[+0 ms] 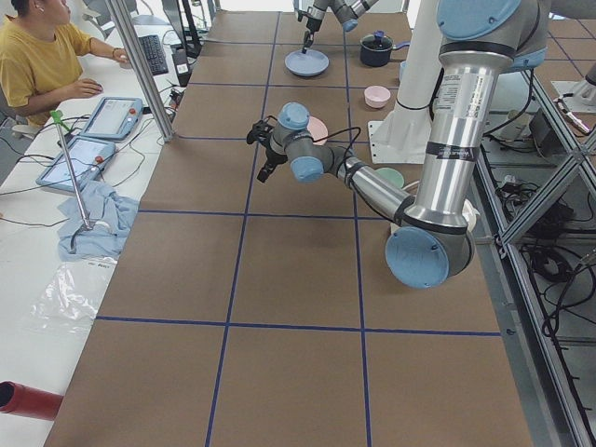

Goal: Stack three plates with pink and blue
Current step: 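Reach the right gripper to the light blue plate's rim and grasp it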

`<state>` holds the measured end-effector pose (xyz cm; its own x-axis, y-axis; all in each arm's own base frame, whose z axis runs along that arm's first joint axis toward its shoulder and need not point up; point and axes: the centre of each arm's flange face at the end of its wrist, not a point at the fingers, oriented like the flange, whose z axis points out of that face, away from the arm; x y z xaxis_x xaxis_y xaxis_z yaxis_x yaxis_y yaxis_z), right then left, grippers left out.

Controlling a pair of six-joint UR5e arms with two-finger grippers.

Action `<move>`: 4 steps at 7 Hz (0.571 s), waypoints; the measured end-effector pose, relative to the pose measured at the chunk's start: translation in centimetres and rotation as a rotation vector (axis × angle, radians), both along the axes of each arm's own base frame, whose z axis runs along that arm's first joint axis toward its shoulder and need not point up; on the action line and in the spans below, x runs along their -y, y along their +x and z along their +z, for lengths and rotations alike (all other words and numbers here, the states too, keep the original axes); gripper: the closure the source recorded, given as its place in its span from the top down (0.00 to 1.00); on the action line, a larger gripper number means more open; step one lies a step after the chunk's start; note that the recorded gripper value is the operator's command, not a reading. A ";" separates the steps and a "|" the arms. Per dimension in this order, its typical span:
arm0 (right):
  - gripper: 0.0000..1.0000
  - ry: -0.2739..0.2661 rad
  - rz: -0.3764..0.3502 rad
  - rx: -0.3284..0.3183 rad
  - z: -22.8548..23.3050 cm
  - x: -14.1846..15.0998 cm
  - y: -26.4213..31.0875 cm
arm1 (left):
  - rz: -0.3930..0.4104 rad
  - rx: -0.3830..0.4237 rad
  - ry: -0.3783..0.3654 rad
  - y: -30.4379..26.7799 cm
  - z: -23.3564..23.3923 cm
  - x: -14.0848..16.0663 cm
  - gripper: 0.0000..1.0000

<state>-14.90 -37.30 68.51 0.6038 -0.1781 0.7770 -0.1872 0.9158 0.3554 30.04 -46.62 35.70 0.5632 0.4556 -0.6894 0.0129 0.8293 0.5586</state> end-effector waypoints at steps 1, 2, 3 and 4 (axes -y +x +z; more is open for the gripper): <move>0.00 -0.002 0.007 0.030 -2.3 1.4 -1.0 | -0.002 -0.002 -0.004 0.0 0.0 0.0 1.00; 0.00 -0.021 0.029 0.073 -6.0 3.1 -2.3 | -0.004 -0.004 -0.006 0.1 -0.1 0.0 1.00; 0.00 -0.048 0.054 0.115 -11.1 4.7 -3.5 | -0.006 -0.006 -0.012 0.1 -0.1 0.0 1.00; 0.00 -0.081 0.071 0.161 -16.8 5.3 -4.8 | -0.010 -0.010 -0.021 0.1 -0.1 0.0 1.00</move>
<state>-19.68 -42.62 51.72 0.4795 -0.0728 0.8745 -0.3008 0.9225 0.2418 30.18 -46.61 35.61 0.5610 0.4353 -0.7041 0.0267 0.8406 0.5409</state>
